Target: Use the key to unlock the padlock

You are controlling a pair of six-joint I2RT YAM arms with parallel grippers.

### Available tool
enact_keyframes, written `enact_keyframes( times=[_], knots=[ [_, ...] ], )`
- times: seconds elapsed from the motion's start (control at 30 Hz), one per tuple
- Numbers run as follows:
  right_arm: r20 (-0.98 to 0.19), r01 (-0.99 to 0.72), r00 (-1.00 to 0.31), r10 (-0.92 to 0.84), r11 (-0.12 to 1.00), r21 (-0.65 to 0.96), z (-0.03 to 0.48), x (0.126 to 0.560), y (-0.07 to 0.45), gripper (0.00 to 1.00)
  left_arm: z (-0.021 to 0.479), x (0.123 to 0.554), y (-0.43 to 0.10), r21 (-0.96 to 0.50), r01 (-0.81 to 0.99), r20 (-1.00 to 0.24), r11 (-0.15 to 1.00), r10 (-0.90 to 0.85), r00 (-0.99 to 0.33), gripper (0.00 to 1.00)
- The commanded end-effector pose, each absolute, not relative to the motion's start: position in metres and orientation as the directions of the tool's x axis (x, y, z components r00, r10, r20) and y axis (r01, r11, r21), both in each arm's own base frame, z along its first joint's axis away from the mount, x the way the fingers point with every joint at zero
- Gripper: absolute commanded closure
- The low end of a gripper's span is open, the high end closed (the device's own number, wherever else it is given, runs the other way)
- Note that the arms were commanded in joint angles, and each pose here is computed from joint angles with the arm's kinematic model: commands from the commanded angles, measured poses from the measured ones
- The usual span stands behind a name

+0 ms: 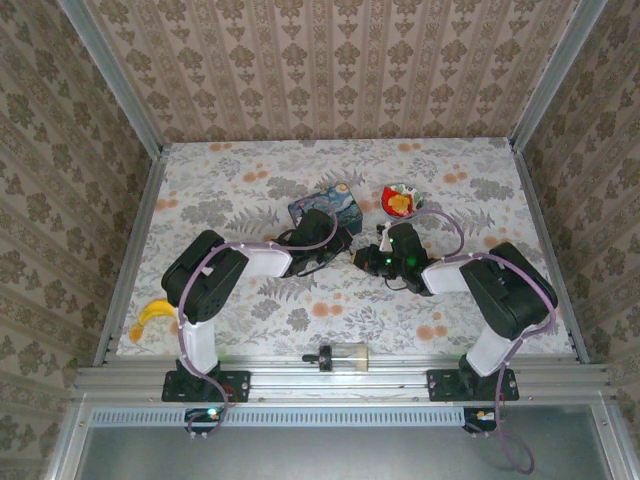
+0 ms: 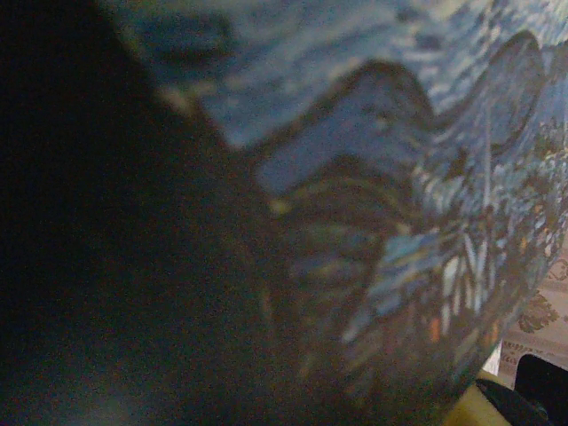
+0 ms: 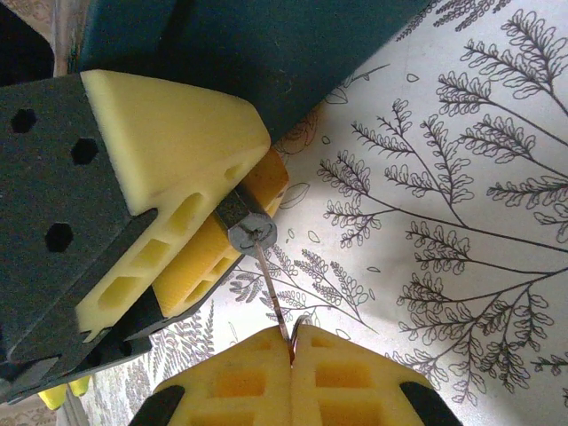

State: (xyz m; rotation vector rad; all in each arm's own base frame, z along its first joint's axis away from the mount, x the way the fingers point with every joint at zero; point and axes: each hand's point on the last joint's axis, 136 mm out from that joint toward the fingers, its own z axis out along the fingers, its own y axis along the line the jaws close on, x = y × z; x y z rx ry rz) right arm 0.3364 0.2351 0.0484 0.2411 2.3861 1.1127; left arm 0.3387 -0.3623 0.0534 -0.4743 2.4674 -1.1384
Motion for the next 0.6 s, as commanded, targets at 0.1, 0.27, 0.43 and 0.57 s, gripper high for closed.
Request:
enact_keyframes(
  times=[0.1, 0.27, 0.43, 0.57],
  knots=[
    [-0.424, -0.103, -0.811, 0.404, 0.614, 0.783, 0.091, 0.366, 0.238, 1.00, 0.019, 0.278, -0.366, -0.692, -0.274, 0.021, 0.668, -0.361, -0.932, 0.98],
    [-0.373, -0.088, -0.837, 0.401, 0.574, 0.814, 0.082, 0.362, 0.246, 1.00, 0.022, 0.272, -0.351, -0.630, -0.298, 0.007, 0.718, -0.378, -0.926, 0.98],
    [-0.347, -0.080, -0.841, 0.415, 0.539, 0.839, 0.075, 0.360, 0.250, 1.00, 0.024, 0.272, -0.348, -0.626, -0.335, 0.014, 0.704, -0.420, -0.908, 0.98],
    [-0.343, -0.081, -0.846, 0.408, 0.537, 0.839, 0.071, 0.357, 0.256, 1.00, 0.022, 0.273, -0.352, -0.632, -0.364, 0.035, 0.684, -0.444, -0.895, 0.98]
  ],
)
